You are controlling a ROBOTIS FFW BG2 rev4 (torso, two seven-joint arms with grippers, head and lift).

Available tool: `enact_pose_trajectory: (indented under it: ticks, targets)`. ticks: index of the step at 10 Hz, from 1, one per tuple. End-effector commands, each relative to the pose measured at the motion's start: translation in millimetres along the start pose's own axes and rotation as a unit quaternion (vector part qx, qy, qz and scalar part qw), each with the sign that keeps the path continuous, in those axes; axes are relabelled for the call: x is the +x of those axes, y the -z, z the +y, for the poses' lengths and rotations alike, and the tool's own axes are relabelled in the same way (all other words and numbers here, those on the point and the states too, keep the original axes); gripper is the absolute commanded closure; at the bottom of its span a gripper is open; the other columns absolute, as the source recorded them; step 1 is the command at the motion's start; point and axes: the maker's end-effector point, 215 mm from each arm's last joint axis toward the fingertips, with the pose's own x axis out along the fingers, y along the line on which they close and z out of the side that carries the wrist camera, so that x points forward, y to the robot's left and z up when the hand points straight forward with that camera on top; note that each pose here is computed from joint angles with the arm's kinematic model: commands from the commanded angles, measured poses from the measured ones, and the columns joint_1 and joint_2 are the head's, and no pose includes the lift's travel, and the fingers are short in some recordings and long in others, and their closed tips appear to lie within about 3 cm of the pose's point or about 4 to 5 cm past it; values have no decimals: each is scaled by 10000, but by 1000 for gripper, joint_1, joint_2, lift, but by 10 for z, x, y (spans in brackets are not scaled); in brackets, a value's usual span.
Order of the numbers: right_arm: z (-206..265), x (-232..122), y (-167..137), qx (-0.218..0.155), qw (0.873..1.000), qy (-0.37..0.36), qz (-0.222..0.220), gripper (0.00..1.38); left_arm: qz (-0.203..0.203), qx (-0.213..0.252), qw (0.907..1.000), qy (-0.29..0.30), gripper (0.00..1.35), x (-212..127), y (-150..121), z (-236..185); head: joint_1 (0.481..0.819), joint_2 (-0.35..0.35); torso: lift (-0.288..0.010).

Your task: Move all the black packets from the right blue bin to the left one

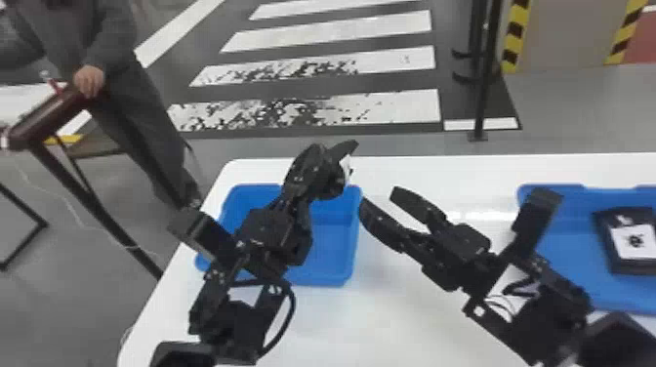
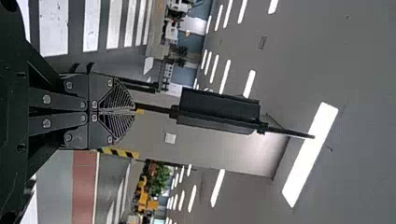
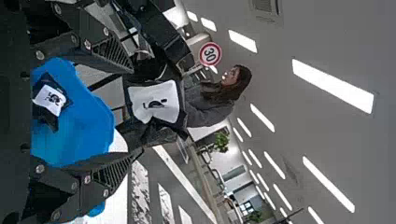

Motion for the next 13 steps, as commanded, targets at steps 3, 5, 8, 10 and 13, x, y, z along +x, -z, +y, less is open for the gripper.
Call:
enact_pose_trajectory:
  ticks: [3,5,8,10,13]
  targets:
    - [-31,-28,100,322,9993,40,168,487,181,737,9948,-685,1211,-92,273,733,695,340,-140]
    - [-188,-99,-8,282,9994,174,99,496,504,424,9926,-1016,1122,-275,712,988,695,350,-140]
    - [-810,-528,-519,-623,9932,962,212,214,170,482,9942,-948,62,-341,584,855,695,335,-140]
    - [-1592,-1271,-1177,-1428,9645,2192,353,88,-208,142,9964,-808,150,-442,477,602,695,262,-140]
    - [-2273,-2264,-1337,-1776,9160,3526,706,125,-242,-60,9986,-470,156,-549,333,174,695,22,-140]
